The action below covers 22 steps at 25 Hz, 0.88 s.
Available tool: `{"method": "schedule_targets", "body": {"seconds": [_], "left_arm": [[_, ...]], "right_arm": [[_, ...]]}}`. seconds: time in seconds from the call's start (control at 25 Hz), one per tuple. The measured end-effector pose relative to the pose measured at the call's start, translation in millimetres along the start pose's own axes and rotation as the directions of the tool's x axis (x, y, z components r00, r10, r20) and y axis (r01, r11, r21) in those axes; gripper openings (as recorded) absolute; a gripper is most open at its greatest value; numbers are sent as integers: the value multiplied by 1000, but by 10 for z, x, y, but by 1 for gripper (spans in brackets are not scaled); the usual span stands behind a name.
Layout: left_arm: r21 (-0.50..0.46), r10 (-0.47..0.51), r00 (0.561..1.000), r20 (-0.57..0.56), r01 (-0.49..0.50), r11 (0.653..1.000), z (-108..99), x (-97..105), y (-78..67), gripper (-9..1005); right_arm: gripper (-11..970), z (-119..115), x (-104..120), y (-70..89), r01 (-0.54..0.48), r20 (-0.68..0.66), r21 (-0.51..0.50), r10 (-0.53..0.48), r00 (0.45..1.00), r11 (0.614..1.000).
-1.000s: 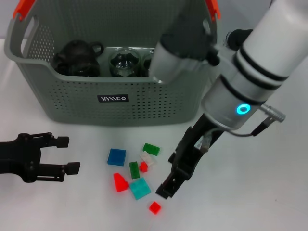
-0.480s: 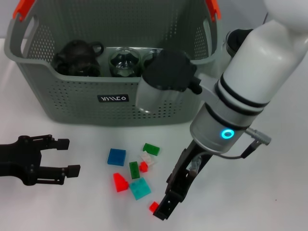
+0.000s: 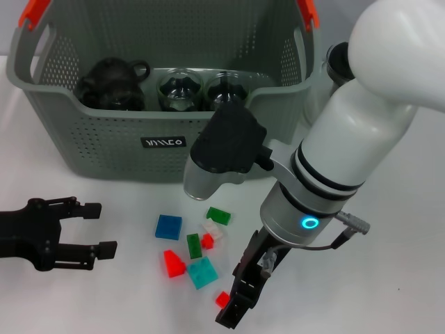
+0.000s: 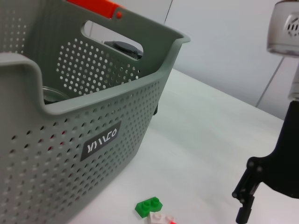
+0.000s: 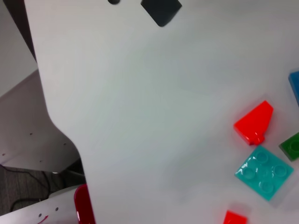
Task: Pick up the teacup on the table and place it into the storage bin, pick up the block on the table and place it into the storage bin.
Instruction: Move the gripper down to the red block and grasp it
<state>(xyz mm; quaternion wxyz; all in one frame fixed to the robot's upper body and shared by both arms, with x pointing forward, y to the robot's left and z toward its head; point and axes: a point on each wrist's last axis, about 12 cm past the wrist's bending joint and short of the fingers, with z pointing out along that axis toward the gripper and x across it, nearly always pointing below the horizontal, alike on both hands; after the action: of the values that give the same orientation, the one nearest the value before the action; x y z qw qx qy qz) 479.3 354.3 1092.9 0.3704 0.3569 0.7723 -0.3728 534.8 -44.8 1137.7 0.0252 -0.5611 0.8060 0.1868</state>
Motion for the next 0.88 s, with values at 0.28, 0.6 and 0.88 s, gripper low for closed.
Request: {"method": "schedule_targets", "body": {"seconds": [0.28, 0.6, 0.88], "left_arm": [[-2, -5, 1000, 3, 5, 1000, 33, 28, 5, 890], [2, -3, 1000, 8, 3, 1000, 60, 35, 11, 891], [-4, -4, 1000, 8, 4, 1000, 56, 36, 18, 890]], "right_arm": [[790, 119, 2, -26, 4, 14, 33, -5, 1000, 999], [791, 254, -12, -12, 43, 28, 78, -45, 999, 996], [792, 293, -10, -2, 63, 25, 89, -65, 998, 994]]}}
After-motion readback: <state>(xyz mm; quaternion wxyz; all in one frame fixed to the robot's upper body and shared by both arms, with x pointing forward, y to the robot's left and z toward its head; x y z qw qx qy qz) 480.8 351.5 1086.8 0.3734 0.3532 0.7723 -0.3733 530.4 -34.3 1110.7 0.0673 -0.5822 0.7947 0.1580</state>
